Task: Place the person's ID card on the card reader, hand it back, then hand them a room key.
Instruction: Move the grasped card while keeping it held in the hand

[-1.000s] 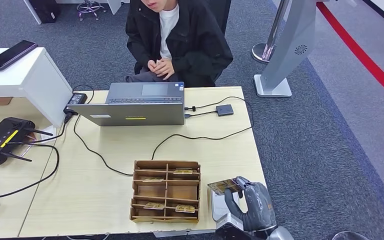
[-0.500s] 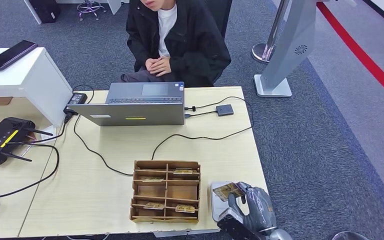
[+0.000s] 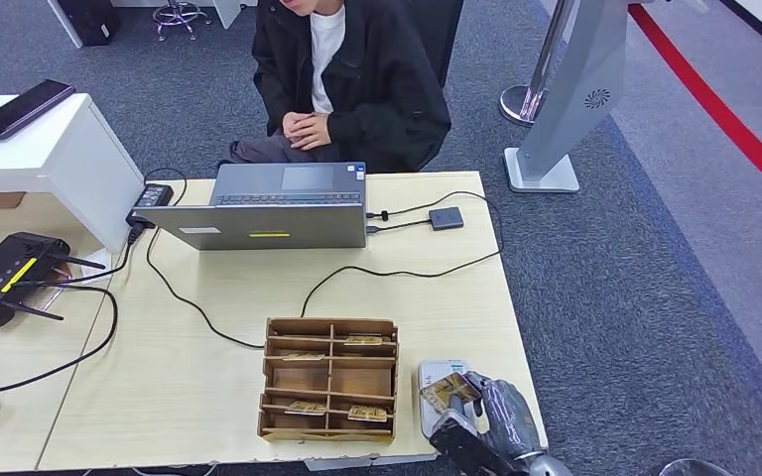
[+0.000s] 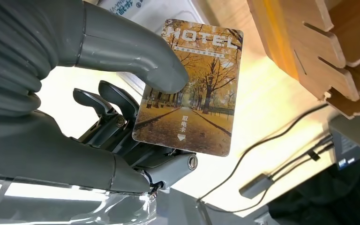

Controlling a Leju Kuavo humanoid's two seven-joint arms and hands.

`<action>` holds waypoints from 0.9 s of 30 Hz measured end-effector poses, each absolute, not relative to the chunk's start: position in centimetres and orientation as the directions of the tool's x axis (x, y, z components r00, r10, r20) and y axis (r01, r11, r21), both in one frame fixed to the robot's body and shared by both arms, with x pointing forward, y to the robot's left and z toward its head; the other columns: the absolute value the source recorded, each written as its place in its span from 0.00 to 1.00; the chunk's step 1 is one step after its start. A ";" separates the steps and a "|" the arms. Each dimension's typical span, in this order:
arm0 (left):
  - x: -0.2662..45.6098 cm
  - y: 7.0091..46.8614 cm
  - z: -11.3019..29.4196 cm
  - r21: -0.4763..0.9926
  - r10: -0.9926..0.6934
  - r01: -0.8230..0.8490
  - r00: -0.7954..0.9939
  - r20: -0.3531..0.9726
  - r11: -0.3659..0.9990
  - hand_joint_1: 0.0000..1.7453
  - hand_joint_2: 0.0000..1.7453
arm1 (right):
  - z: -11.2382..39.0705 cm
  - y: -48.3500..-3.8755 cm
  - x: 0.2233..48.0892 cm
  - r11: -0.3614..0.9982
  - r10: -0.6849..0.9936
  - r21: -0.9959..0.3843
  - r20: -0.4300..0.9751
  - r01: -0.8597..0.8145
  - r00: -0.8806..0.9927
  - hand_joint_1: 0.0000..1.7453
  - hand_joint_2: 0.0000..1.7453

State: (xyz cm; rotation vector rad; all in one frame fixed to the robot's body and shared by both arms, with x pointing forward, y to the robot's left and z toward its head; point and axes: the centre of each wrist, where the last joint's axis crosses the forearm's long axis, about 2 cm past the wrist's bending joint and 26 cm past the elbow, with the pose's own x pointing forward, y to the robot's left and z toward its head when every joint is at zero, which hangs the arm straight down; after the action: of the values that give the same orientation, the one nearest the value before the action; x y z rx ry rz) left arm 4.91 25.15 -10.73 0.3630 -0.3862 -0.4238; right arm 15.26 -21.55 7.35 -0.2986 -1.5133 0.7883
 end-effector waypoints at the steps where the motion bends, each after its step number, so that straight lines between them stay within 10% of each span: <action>1: 4.9 25.2 -10.7 0.415 -0.460 0.325 0.841 0.283 0.850 0.00 0.00 | 7.2 -21.6 15.3 0.726 0.622 -0.628 0.773 -0.281 -0.121 1.00 1.00; 27: 4.9 25.2 -10.7 0.416 -0.467 0.332 0.838 0.283 0.847 0.00 0.00 | 5.7 -21.9 15.8 0.685 0.692 -0.675 0.721 -0.275 -0.046 1.00 1.00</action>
State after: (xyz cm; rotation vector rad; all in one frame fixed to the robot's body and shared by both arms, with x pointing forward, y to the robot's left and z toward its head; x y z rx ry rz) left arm 4.92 25.15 -10.73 0.3629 -0.3878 -0.4325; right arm 15.79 -21.91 5.73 -0.3739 -1.4130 0.8128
